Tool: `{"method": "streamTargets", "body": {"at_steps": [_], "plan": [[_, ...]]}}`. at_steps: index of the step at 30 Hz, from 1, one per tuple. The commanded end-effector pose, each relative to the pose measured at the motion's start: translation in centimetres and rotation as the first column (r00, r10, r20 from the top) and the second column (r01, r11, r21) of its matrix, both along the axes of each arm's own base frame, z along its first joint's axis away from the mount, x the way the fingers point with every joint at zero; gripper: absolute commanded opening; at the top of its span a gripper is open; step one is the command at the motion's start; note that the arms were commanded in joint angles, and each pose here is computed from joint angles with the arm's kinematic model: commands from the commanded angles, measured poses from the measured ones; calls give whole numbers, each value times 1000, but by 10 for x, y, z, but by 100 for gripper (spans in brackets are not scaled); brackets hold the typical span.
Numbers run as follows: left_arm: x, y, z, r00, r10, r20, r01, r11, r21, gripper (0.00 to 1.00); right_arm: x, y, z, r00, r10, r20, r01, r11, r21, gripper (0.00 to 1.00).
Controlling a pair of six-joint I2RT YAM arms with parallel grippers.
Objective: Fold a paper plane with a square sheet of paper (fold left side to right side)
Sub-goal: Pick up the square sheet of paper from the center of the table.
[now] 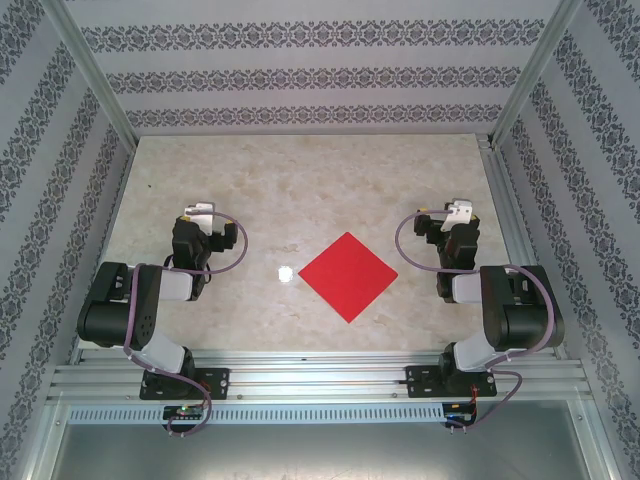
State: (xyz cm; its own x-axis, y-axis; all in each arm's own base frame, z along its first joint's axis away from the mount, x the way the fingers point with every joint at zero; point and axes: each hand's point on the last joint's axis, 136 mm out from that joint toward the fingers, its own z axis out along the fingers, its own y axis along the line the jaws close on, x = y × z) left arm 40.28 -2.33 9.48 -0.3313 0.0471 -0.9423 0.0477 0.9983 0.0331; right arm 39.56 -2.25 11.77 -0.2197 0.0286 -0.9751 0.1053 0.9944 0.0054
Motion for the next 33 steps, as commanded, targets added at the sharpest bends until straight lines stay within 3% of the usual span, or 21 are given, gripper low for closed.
{"method": "streamTargets", "body": {"at_steps": [1, 17, 24, 28, 31, 33], "plan": [[4, 4, 8, 1000, 1, 22, -1, 1000, 2, 100, -1, 1, 2, 1000, 13, 14, -13, 1000, 1, 98], [3, 4, 9, 1000, 5, 25, -5, 1000, 0, 100, 0, 0, 3, 1000, 10, 20, -11, 1000, 3, 98], [-6, 9, 57, 998, 36, 52, -36, 999, -9, 100, -10, -4, 35, 997, -18, 75, 18, 1000, 3, 98], [-21, -2, 99, 999, 25, 24, -20, 984, -179, 100, -21, -2, 63, 999, -29, 26, 27, 997, 66, 98], [-30, -25, 106, 994, -35, -104, -12, 911, -413, 100, -36, 17, 74, 998, 50, -36, -43, 984, 171, 98], [-36, -53, 97, 968, -141, -206, 2, 830, -558, 99, -48, 38, 67, 985, 142, -101, -114, 963, 245, 98]]}}
